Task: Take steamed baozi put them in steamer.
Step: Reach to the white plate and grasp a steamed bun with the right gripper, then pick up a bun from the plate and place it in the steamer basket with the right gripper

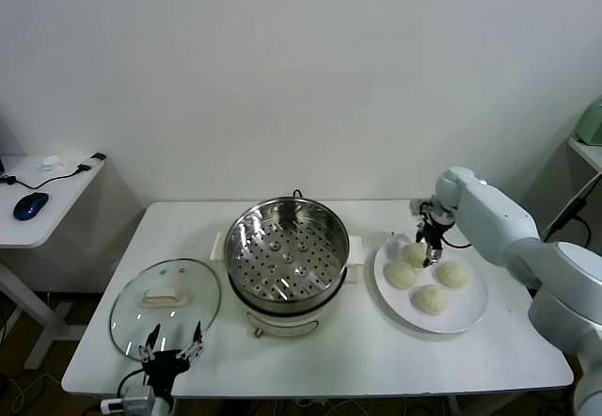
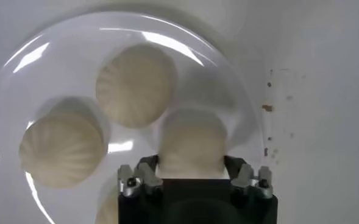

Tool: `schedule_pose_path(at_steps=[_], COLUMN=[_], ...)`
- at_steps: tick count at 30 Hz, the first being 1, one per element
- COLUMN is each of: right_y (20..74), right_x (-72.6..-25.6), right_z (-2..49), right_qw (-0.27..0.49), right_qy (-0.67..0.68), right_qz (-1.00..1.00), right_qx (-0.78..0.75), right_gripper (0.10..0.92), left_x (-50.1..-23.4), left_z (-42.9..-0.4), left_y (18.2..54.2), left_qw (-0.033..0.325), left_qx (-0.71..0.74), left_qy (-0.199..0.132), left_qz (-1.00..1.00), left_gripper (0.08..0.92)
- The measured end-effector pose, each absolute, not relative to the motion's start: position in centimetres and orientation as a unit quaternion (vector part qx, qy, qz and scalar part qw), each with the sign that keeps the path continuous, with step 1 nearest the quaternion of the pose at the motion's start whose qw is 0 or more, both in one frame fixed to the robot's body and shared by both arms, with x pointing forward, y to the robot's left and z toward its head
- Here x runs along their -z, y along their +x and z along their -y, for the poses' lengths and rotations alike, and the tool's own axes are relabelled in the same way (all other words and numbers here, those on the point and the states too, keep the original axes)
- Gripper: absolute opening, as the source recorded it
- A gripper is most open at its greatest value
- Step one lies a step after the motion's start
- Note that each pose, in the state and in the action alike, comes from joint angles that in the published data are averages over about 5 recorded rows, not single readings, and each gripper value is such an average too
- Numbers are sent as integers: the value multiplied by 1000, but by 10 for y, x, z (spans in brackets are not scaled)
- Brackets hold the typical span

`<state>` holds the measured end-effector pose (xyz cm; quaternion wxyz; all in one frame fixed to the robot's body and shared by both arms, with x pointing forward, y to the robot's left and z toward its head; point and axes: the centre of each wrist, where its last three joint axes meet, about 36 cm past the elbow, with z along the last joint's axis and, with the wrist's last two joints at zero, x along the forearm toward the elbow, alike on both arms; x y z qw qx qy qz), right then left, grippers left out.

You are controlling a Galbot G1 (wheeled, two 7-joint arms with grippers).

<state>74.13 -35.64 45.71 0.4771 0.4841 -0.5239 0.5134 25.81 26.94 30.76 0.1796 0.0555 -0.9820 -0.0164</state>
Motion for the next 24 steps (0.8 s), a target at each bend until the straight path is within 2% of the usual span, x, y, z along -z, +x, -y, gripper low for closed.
schedule_pose_path(at_steps=[6, 12, 16, 20, 24], right_y=[745, 755, 760, 752, 730], right_x=[-480, -550, -621, -690, -726], right_z=[356, 334, 295, 233, 166], right_qw=[465, 411, 347, 266, 188], right_qy=[485, 501, 522, 553, 592], right_qz=[532, 532, 516, 477, 412], right_qx=[-516, -545, -583, -629, -667], right_gripper=[586, 585, 585, 590, 589], left_x=[-308, -309, -310, -310, -310], left_z=[-269, -267, -263, -260, -261], left_y=[258, 259, 259, 260, 261], left_qw=[178, 176, 174, 173, 172], left_qx=[16, 17, 17, 17, 17], left_qy=[55, 53, 49, 47, 47], left_qz=[982, 983, 983, 984, 984], left_gripper=[823, 823, 823, 823, 823])
